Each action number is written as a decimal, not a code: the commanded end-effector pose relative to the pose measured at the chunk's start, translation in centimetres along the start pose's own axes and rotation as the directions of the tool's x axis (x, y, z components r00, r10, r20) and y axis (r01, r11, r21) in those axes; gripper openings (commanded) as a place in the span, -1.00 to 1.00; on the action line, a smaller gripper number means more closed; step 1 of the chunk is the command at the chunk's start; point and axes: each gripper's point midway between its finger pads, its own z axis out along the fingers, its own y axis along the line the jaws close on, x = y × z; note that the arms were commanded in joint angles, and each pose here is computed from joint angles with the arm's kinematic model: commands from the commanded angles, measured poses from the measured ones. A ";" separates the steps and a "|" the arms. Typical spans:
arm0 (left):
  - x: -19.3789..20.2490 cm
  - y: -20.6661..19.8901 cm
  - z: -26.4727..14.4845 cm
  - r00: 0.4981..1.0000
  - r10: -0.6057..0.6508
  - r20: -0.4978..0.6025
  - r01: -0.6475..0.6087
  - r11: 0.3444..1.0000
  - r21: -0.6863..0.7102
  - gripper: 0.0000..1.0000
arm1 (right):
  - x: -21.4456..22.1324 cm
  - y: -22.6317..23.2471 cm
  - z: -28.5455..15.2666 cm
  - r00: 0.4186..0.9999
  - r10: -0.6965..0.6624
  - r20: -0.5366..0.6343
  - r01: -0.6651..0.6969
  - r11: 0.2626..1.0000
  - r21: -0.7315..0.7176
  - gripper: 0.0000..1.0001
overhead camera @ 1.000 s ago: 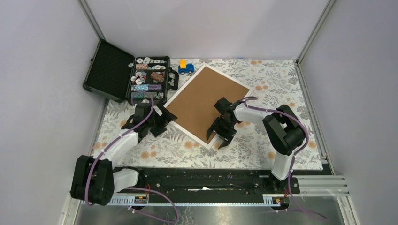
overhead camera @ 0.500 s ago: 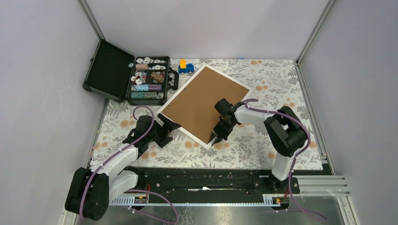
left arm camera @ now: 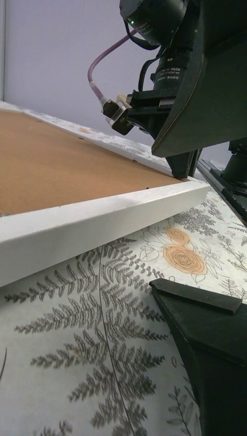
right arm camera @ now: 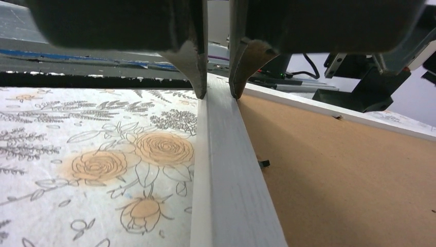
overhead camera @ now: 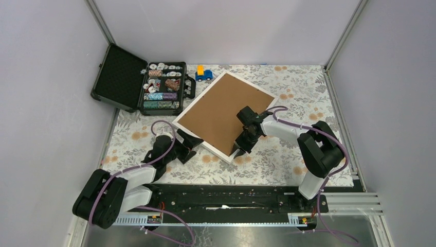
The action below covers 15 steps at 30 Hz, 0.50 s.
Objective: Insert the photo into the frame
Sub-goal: Turn over the photo frame at the center of the board.
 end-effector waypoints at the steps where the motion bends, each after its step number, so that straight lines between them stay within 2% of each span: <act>1: 0.0 -1.3 0.3 1.000 -0.001 0.025 -0.001 0.996 0.094 0.97 | 1.5 1.6 -3.2 0.998 0.058 -0.021 -0.059 0.995 -0.076 -1.00; 9: -0.2 -5.1 1.0 0.994 0.034 0.106 -0.066 0.949 0.309 0.91 | 1.7 2.0 -4.1 0.998 0.061 -0.017 -0.062 0.993 -0.102 -1.00; 13: -0.8 -7.8 1.2 0.990 0.005 0.140 -0.065 0.903 0.425 0.73 | 1.7 1.9 -4.3 0.998 0.063 -0.014 -0.064 0.992 -0.108 -1.00; 15: -0.9 -9.2 0.8 0.989 -0.010 0.147 -0.063 0.873 0.484 0.49 | 1.8 1.7 -4.3 0.998 0.064 -0.012 -0.065 0.992 -0.108 -1.00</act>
